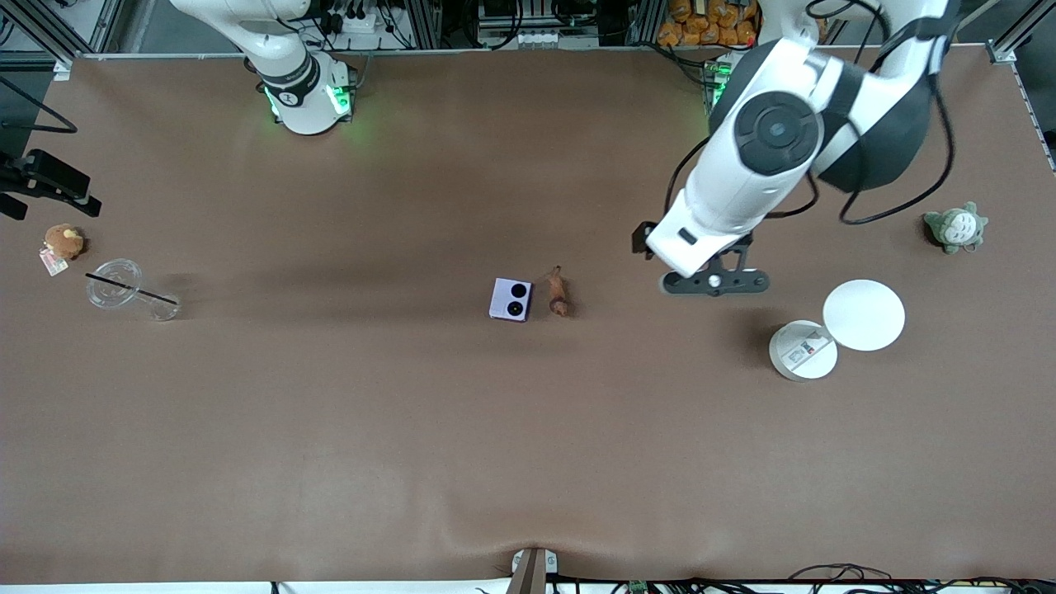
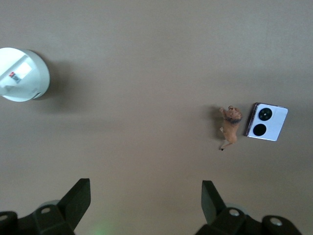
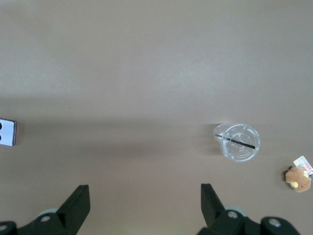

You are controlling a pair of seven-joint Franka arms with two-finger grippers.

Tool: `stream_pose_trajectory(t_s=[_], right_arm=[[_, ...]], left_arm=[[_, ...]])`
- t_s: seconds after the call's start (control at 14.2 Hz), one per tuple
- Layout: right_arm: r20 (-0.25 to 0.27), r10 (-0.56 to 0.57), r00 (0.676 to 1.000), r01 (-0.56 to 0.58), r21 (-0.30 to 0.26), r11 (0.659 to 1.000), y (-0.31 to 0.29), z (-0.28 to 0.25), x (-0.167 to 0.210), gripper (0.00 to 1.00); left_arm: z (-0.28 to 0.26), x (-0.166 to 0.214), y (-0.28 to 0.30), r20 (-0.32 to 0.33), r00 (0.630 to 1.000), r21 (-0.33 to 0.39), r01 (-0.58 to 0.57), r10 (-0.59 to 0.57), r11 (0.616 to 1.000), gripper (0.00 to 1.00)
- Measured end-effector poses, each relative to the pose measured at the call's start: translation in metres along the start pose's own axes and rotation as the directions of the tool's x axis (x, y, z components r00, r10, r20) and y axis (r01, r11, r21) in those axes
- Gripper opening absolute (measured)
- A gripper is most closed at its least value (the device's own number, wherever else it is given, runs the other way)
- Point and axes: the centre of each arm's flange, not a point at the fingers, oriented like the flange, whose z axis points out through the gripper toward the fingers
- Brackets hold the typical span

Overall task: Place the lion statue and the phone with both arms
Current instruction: 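Reach the left gripper toward the brown lion statue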

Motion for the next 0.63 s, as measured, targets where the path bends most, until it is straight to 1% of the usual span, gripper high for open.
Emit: stream_pose_trajectory(t_s=[0.14, 0.35, 0.63], right_arm=[[0.005, 0.002, 1.0, -0.002, 0.0, 1.0, 0.001, 0.003, 0.002, 1.0], [0.013, 0.004, 1.0, -0.004, 0.001, 1.0, 0.003, 0.007, 0.004, 1.0], [0.023, 0.003, 1.0, -0.003, 0.001, 1.0, 0.002, 0.013, 0.007, 1.0]], left_arm=[[0.013, 0.007, 0.01, -0.006, 1.0, -0.01, 0.004, -0.004, 1.0, 1.0], [0.027, 0.017, 0.032, -0.005, 0.999, -0.025, 0.049, -0.049, 0.998, 1.0], [0.059, 0.018, 0.074, -0.008, 0.997, -0.043, 0.075, -0.076, 0.996, 1.0]])
